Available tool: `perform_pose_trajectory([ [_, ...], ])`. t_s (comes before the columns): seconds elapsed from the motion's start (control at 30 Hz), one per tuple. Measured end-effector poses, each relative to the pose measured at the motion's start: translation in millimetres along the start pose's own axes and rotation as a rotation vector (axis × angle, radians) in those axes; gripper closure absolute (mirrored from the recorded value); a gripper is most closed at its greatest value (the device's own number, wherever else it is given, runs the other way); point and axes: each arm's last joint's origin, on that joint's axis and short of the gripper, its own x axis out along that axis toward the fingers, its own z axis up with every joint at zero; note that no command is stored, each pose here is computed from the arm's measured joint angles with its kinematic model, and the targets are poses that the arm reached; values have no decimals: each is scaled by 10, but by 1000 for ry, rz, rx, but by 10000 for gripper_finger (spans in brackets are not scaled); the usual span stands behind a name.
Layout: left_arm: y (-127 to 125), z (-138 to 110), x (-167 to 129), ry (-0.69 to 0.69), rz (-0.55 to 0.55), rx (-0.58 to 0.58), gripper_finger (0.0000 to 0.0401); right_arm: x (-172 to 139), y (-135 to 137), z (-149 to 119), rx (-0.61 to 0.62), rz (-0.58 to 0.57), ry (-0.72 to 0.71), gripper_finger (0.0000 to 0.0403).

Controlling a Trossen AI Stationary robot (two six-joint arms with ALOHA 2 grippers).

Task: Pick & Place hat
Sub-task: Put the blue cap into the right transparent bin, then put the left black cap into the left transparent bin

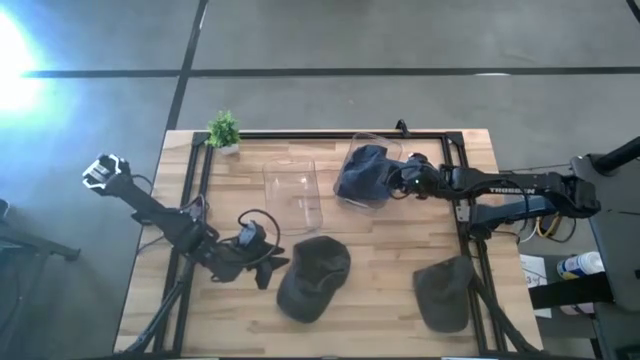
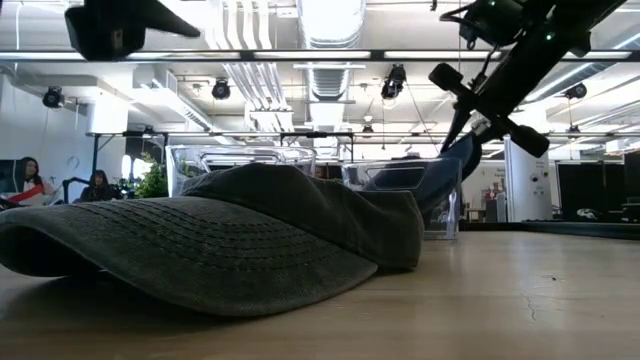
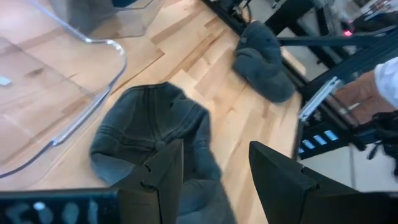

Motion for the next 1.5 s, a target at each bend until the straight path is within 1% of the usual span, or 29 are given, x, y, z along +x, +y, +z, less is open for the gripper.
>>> perform_pose_trajectory([
  [0.13,74,-29,46,2,22,8,225,-31,1,-24,-68,-16,13,293],
  [0.23,130,-61,74,23,36,52,225,-100,33,-54,-164,-9,31,261],
  [0.33,138,-80,84,67,13,96,225,-203,101,-81,-258,22,39,233],
  [0.43,157,-122,92,143,-20,158,225,-330,182,-115,-355,65,35,213],
  [0.53,178,-185,117,227,-67,231,225,-488,267,-184,-442,114,49,205],
  [0.63,249,-310,191,329,-78,297,225,-630,337,-336,-512,169,103,206],
  [0.73,322,-437,281,398,-72,350,225,-782,388,-534,-535,193,151,210],
  [0.8,385,-531,352,429,-60,371,225,-857,361,-664,-548,142,158,211],
  [0.87,415,-610,423,441,-73,370,225,-907,304,-788,-552,67,168,211],
  [0.97,424,-705,529,439,-86,365,225,-915,205,-924,-521,-55,110,211],
  [1.0,422,-734,568,440,-87,365,225,-899,194,-975,-510,-67,94,211],
  [1.03,422,-759,602,442,-81,367,225,-885,214,-1047,-489,-51,98,211],
  [1.1,421,-810,674,448,-69,372,225,-840,285,-1273,-462,24,142,211],
  [1.17,432,-865,738,454,-57,380,225,-761,353,-1566,-448,98,207,211],
  [1.23,447,-924,806,463,-45,385,225,-648,383,-1869,-426,135,280,211],
  [1.37,410,-1029,931,437,-77,366,225,-332,379,-2371,-384,99,330,211],
  [1.5,292,-1125,1041,411,-130,335,225,-108,396,-2750,-377,44,373,211],
])
